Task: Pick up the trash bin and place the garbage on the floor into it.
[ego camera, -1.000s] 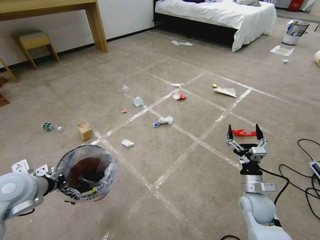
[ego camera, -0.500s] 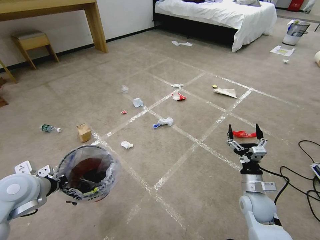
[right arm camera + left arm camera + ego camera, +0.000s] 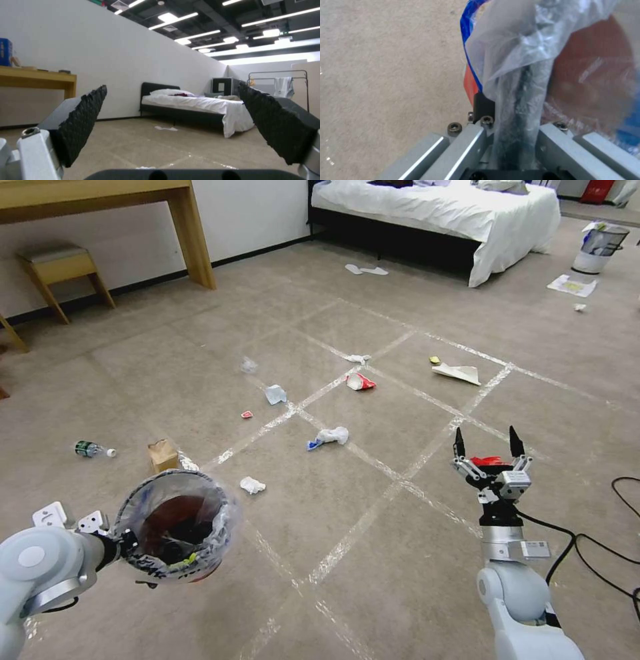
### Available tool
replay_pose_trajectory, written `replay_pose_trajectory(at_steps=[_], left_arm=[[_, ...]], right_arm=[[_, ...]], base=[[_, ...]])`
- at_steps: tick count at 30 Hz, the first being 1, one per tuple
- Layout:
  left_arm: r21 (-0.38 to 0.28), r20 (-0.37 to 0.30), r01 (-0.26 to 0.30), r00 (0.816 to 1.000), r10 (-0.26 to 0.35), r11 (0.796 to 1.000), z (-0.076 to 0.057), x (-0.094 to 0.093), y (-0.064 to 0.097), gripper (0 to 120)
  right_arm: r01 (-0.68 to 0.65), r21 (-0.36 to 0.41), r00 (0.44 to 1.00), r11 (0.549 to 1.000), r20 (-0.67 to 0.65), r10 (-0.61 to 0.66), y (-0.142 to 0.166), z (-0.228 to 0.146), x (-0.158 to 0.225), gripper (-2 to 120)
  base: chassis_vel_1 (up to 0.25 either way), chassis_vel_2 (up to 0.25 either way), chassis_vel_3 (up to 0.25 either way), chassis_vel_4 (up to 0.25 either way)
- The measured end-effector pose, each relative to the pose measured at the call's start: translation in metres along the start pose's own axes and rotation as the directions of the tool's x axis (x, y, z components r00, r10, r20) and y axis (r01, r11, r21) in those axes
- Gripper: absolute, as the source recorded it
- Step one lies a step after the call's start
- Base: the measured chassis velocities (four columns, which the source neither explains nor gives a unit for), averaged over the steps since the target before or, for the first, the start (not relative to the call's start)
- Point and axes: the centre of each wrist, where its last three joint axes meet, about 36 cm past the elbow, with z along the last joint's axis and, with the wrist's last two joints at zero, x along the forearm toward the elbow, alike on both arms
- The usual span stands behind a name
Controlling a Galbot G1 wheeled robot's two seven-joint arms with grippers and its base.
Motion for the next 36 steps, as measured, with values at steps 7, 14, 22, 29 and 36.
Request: replay_pose_trajectory(at_steps=[7, 14, 22, 29, 36], left_arm=[[0.003, 0.001, -0.001, 1.0, 0.001, 1.0, -0.0006, -0.0006, 0.0003, 0], [0.006, 0.001, -0.003, 1.0, 0.003, 1.0, -0.0001, -0.0008, 0.0, 0], [0.003, 0.005, -0.003, 1.0, 0.003, 1.0, 0.0004, 0.0005, -0.0004, 0], [0.004, 0.004, -0.001, 1.0, 0.001, 1.0, 0.0036, -0.0012, -0.0012, 0], [0.005, 0.005, -0.002, 1.0, 0.002, 1.0, 0.0044, -0.0008, -0.0009, 0]], right_arm=[[0.0, -0.003, 1.0, 1.0, 0.001, 0.0, -0.0004, 0.0006, -0.0015, 100], [0.002, -0.004, 1.0, 1.0, -0.001, -0.002, -0.0001, 0.0008, -0.0011, 100], [0.004, -0.003, 1.0, 1.0, 0.0, -0.004, -0.0013, -0.0005, -0.0005, 100], [0.006, -0.004, 1.0, 1.0, -0.001, -0.006, -0.0008, 0.0, 0.001, 100], [0.008, -0.004, 1.0, 1.0, 0.001, -0.008, -0.001, -0.0002, 0.0002, 100]], base=[[-0.129, 0.125, 0.131, -0.125], [-0.123, 0.128, 0.127, -0.134], [-0.123, 0.12, 0.13, -0.128], [-0.129, 0.154, 0.133, -0.151], [-0.151, 0.135, 0.149, -0.138]])
